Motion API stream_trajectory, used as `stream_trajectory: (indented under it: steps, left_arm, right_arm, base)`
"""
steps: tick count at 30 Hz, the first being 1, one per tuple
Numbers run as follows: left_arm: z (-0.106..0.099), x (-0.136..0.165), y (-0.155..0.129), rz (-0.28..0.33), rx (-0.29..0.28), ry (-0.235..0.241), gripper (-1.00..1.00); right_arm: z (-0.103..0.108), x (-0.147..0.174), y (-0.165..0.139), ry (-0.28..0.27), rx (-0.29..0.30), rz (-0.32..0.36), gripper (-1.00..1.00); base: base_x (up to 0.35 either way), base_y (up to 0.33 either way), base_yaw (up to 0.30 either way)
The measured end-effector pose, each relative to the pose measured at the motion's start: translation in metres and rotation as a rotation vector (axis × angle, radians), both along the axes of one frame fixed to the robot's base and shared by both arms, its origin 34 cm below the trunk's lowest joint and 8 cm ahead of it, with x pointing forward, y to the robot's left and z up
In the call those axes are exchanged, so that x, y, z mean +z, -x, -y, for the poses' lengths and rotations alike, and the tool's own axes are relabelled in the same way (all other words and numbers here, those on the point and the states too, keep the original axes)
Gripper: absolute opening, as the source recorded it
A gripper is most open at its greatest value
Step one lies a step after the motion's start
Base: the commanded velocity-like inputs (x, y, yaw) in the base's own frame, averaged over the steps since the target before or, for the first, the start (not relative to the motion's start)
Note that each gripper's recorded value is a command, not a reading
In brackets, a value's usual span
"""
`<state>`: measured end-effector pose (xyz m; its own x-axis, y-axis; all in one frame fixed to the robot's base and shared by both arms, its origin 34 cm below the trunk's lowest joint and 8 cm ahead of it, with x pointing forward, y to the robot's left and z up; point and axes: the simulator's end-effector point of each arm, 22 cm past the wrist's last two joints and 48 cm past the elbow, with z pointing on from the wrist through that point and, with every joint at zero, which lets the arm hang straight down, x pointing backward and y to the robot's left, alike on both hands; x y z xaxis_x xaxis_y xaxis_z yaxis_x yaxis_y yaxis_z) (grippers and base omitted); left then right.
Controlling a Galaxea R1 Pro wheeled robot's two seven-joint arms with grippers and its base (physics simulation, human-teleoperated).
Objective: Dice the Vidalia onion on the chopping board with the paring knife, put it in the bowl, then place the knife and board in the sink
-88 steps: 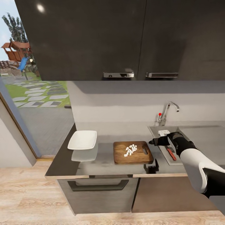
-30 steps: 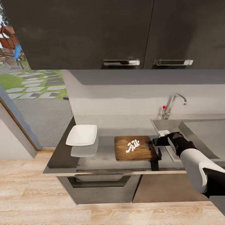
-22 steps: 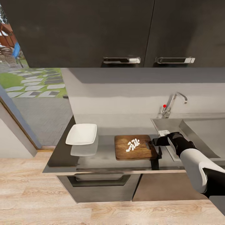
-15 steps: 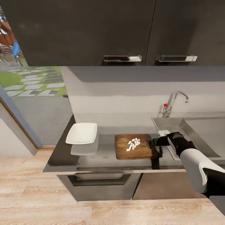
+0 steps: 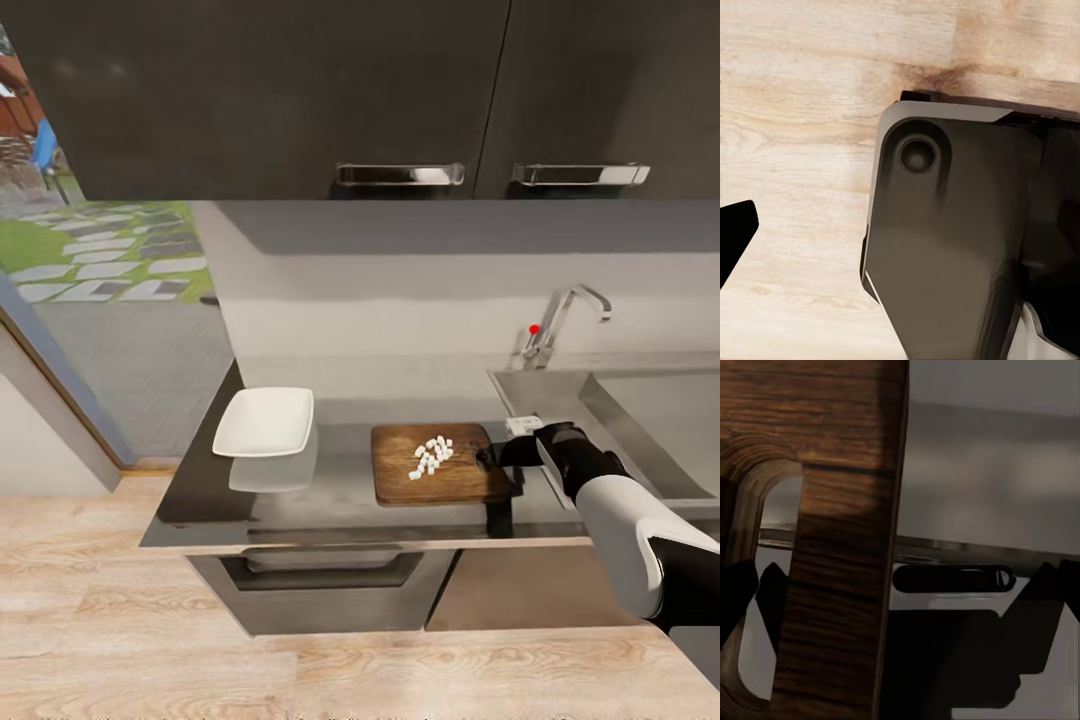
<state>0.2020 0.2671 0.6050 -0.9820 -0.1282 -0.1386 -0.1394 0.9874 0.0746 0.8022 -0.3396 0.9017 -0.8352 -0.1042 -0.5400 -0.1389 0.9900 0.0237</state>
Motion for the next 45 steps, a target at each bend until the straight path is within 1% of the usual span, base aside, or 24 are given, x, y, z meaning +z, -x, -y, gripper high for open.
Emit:
stream_trajectory:
  steps: [18,45]
  left_arm:
    - [0.000,-0.002,0.011,-0.028,0.000,0.000,1.00]
    - [0.000,-0.002,0.011,-0.028,0.000,0.000,1.00]
  right_arm:
    - [0.004,-0.001,-0.011,0.008,-0.005,0.023,1.00]
    - [0.004,-0.001,-0.012,0.007,-0.006,0.026,1.00]
  base:
    - [0.000,0.002,0.000]
    - [0.000,0.000,0.000]
